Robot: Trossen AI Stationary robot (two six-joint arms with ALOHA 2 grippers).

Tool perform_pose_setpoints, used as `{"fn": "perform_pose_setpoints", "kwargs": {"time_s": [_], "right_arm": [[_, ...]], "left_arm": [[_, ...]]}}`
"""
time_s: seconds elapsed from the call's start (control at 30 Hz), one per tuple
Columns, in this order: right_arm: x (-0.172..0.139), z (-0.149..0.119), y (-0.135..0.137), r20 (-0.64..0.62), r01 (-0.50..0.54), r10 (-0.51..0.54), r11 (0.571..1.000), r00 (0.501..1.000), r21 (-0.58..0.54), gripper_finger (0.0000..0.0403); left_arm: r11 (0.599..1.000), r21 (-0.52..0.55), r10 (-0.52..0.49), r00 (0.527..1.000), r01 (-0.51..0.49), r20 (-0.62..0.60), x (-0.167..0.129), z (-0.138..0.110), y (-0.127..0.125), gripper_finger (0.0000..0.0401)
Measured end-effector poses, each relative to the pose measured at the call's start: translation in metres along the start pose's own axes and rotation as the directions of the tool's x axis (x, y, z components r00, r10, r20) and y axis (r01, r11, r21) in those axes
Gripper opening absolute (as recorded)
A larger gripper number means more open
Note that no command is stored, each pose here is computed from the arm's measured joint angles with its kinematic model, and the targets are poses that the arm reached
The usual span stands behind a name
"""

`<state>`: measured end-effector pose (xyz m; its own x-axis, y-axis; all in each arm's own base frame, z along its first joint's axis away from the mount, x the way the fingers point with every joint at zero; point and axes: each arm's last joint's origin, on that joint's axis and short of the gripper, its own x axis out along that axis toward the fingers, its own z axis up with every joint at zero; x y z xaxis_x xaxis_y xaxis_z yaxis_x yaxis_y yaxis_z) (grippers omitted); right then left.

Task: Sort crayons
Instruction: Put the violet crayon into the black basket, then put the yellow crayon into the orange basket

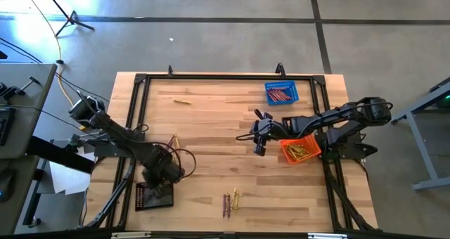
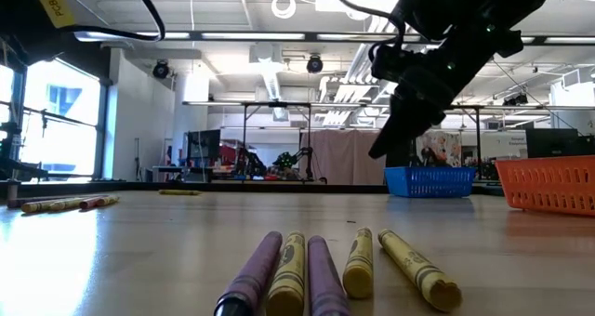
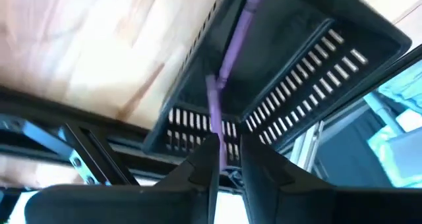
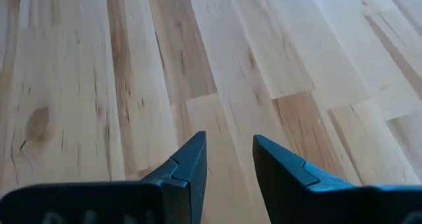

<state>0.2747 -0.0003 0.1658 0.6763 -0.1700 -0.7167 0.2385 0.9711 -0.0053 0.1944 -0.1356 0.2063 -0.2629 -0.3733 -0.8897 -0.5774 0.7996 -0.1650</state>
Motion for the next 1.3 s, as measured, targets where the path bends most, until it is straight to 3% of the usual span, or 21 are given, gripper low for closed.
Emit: {"fn": "perform_pose_setpoints", "kwargs": {"time_s": [0.27,0.37,0.43,0.53,0.63,0.7,0.73,0.8,0.87,0.93,1.13,1.3], "right_arm": [[0.000,0.000,0.000,0.002,-0.001,0.000,0.999,1.000,0.044,0.0110],[0.000,0.000,0.000,0.003,0.001,-0.001,0.999,1.000,0.043,0.0110],[0.000,0.000,-0.001,0.008,0.022,-0.023,0.999,1.000,0.047,0.0110],[0.000,0.001,-0.002,0.019,0.076,-0.077,0.994,0.997,0.074,0.0110],[0.000,0.001,-0.003,0.026,0.111,-0.114,0.990,0.993,0.082,0.0110],[0.000,0.001,-0.003,0.027,0.118,-0.120,0.990,0.992,0.081,0.0110],[0.000,0.001,-0.004,0.027,0.118,-0.120,0.990,0.992,0.081,0.0110],[0.000,0.001,-0.003,0.027,0.117,-0.120,0.990,0.992,0.081,0.0110],[0.000,0.001,-0.003,0.027,0.118,-0.120,0.990,0.992,0.081,0.0110],[0.000,0.001,-0.003,0.027,0.118,-0.120,0.990,0.992,0.081,0.0110],[0.000,0.001,-0.003,0.026,0.118,-0.121,0.990,0.992,0.082,0.0110],[0.000,0.001,-0.003,0.026,0.118,-0.121,0.990,0.992,0.080,0.0110]], "left_arm": [[0.993,0.091,0.056,0.987,-0.070,0.152,-0.005,0.012,0.005,0.0062],[0.981,0.123,0.111,0.954,-0.150,0.277,-0.010,0.023,0.011,0.0063],[0.961,0.142,0.168,0.908,-0.238,0.385,-0.016,0.034,0.017,0.0063],[0.892,0.170,0.256,0.779,-0.419,0.572,-0.028,0.053,0.026,0.0063],[0.760,0.136,0.336,0.563,-0.636,0.755,-0.044,0.076,0.033,0.0063],[0.669,0.057,0.383,0.410,-0.741,0.828,-0.057,0.092,0.039,0.0063],[0.640,0.017,0.400,0.352,-0.769,0.846,-0.064,0.099,0.042,0.0063],[0.627,-0.045,0.422,0.291,-0.778,0.858,-0.076,0.113,0.052,0.0063],[0.647,-0.076,0.442,0.292,-0.758,0.848,-0.086,0.126,0.067,0.0063],[0.699,-0.076,0.431,0.334,-0.711,0.838,-0.094,0.137,0.083,0.0063],[0.846,0.102,0.252,0.560,-0.524,0.789,-0.109,0.159,0.139,0.0063],[0.922,0.179,0.125,0.701,-0.344,0.702,-0.107,0.172,0.186,0.0063]]}}
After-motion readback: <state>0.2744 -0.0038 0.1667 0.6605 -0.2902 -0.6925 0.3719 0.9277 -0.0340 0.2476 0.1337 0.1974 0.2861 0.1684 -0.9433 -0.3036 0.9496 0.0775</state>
